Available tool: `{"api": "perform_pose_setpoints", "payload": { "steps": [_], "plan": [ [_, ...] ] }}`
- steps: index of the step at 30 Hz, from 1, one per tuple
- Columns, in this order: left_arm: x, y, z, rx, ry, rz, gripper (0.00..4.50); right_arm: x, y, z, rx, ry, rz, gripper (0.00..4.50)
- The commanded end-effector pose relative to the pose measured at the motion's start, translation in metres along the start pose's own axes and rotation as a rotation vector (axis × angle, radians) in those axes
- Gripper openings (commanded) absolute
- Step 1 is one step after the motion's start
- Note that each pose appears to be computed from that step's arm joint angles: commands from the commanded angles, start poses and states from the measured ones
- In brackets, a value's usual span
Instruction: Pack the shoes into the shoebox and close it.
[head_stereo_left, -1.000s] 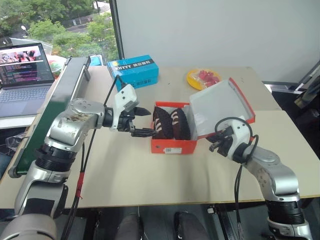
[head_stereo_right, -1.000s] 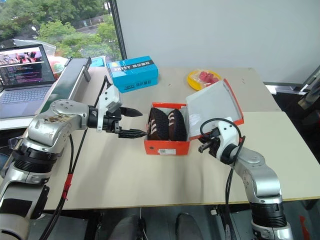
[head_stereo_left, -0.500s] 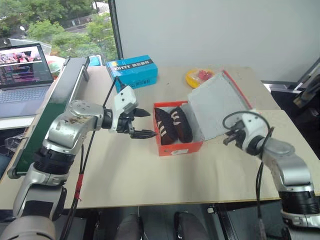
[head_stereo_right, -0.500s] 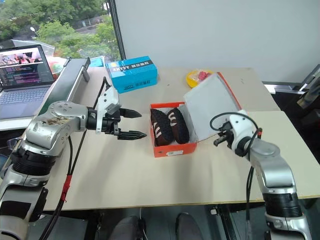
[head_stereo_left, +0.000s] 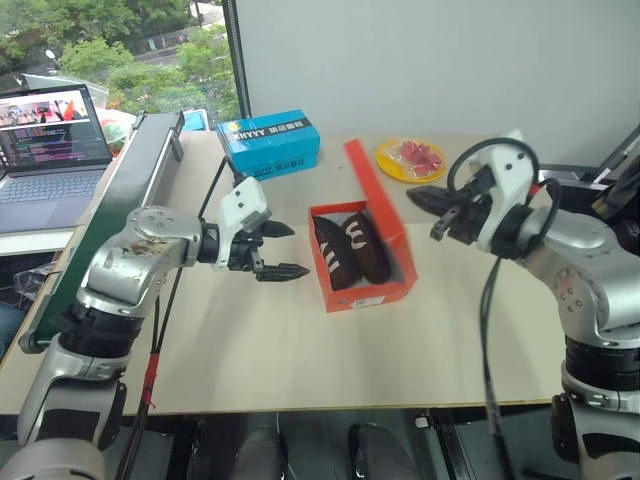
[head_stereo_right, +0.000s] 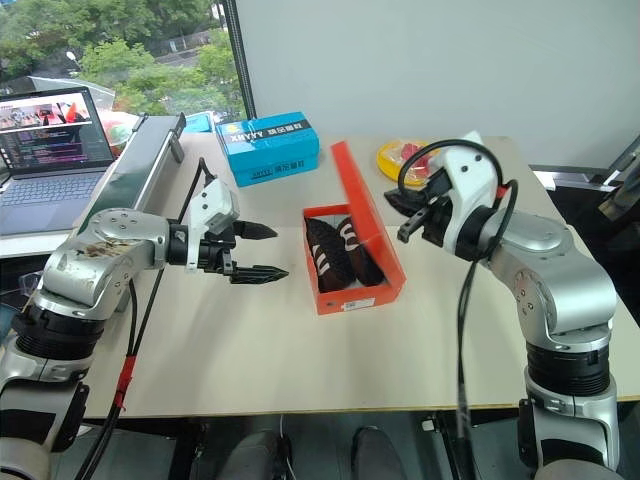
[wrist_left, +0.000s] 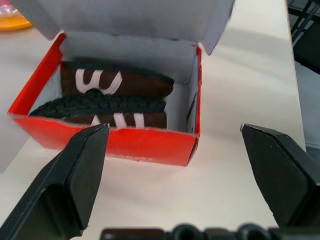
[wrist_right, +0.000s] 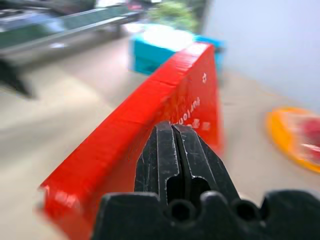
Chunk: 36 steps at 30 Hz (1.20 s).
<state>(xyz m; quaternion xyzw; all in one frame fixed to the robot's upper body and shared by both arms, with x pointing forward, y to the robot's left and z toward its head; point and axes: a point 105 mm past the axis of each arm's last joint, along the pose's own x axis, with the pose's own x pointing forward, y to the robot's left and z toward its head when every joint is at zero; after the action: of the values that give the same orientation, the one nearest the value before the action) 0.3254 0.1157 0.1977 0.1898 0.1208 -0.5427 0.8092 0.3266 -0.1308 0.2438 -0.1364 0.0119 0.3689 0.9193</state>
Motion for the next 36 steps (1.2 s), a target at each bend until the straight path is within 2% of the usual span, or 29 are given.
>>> {"api": "perform_pose_setpoints", "payload": {
  "steps": [1,4,6,10,12,15,20,24,31,33,35,36],
  "plan": [
    [-0.010,0.001,0.012,0.033,-0.033,0.034,4.50,0.015,0.021,0.003,-0.026,-0.007,0.102,0.09],
    [-0.013,0.000,0.010,0.023,-0.031,0.049,4.50,0.040,0.022,0.001,-0.034,-0.009,0.122,0.09],
    [-0.015,-0.001,0.008,0.016,-0.030,0.065,4.50,0.061,0.020,-0.003,-0.106,0.019,0.134,0.09],
    [-0.021,-0.003,0.004,-0.012,-0.035,0.113,4.50,0.094,0.009,0.009,-0.139,-0.007,0.149,0.09],
    [-0.022,-0.005,-0.001,-0.017,-0.024,0.129,4.50,0.108,0.005,0.006,-0.142,0.000,0.153,0.09],
    [-0.026,-0.007,-0.004,-0.030,-0.025,0.170,4.50,0.134,0.004,-0.015,-0.103,0.046,0.165,0.09],
    [-0.032,-0.010,-0.008,-0.041,-0.033,0.213,4.50,0.158,0.007,-0.044,-0.059,0.128,0.152,0.09],
    [-0.038,-0.013,-0.012,-0.034,-0.023,0.256,4.50,0.164,0.008,-0.061,-0.028,0.158,0.124,0.09],
    [-0.036,-0.015,-0.009,-0.036,-0.058,0.240,4.50,0.154,0.003,-0.082,-0.065,0.181,0.108,0.09],
    [-0.034,-0.014,-0.008,-0.032,-0.065,0.239,4.50,0.151,0.001,-0.083,-0.074,0.177,0.103,0.09],
    [-0.031,-0.011,-0.007,-0.026,-0.070,0.235,4.50,0.146,-0.007,-0.073,-0.052,0.122,0.074,0.09],
    [-0.029,-0.010,-0.007,-0.023,-0.071,0.233,4.50,0.141,-0.012,-0.064,-0.030,0.089,0.062,0.31]
  ]
}}
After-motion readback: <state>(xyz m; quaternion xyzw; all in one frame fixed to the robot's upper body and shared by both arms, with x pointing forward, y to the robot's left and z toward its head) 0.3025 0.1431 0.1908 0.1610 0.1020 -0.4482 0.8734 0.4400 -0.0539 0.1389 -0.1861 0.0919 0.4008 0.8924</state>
